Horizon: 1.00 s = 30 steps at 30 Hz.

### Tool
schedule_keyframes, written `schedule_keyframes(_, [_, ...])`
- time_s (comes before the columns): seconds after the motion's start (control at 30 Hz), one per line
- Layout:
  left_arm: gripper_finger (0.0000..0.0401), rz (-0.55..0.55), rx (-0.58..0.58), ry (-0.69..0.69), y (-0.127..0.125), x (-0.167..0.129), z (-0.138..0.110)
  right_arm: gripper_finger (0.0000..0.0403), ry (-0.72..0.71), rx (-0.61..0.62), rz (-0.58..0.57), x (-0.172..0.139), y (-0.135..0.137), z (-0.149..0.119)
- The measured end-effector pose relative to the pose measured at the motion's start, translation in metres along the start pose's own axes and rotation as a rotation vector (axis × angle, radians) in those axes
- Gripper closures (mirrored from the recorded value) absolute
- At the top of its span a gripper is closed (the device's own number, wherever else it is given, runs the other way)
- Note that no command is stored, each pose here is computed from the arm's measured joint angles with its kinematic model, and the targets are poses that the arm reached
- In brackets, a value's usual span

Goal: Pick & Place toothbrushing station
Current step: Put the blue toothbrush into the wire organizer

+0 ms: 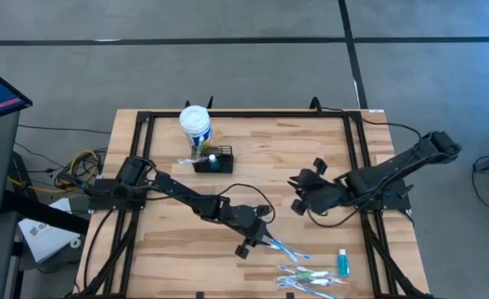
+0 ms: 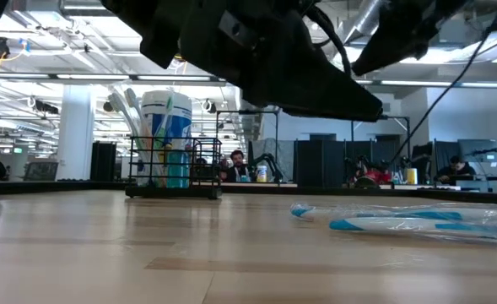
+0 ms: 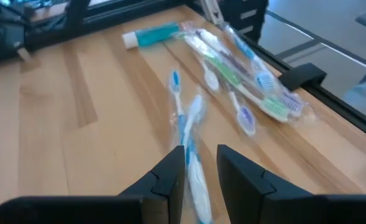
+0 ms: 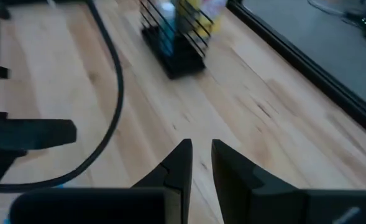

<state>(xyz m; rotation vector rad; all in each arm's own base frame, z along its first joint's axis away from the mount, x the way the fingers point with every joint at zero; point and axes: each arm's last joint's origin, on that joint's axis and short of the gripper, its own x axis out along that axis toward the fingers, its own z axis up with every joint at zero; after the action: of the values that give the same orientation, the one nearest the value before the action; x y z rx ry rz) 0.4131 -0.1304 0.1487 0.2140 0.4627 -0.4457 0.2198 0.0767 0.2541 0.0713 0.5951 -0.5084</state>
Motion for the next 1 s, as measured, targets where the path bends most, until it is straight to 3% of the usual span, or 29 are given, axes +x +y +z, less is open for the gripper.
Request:
schedule_keyframes(0.33, [0.0313,-0.011,0.012,-0.014,0.004,0.003,0.013,0.0351,-0.073,0.074,0.061,-0.007,-0.014,-0.015])
schedule_keyframes(0.7, [0.0313,-0.072,0.016,0.143,0.008,0.052,0.008,0.0351,-0.046,0.052,0.076,-0.003,-0.011,-0.018])
schedule_keyframes(1.0, [0.0313,-0.117,0.08,0.132,0.002,0.076,0.015,0.0351,-0.044,0.043,0.078,-0.003,-0.011,-0.018])
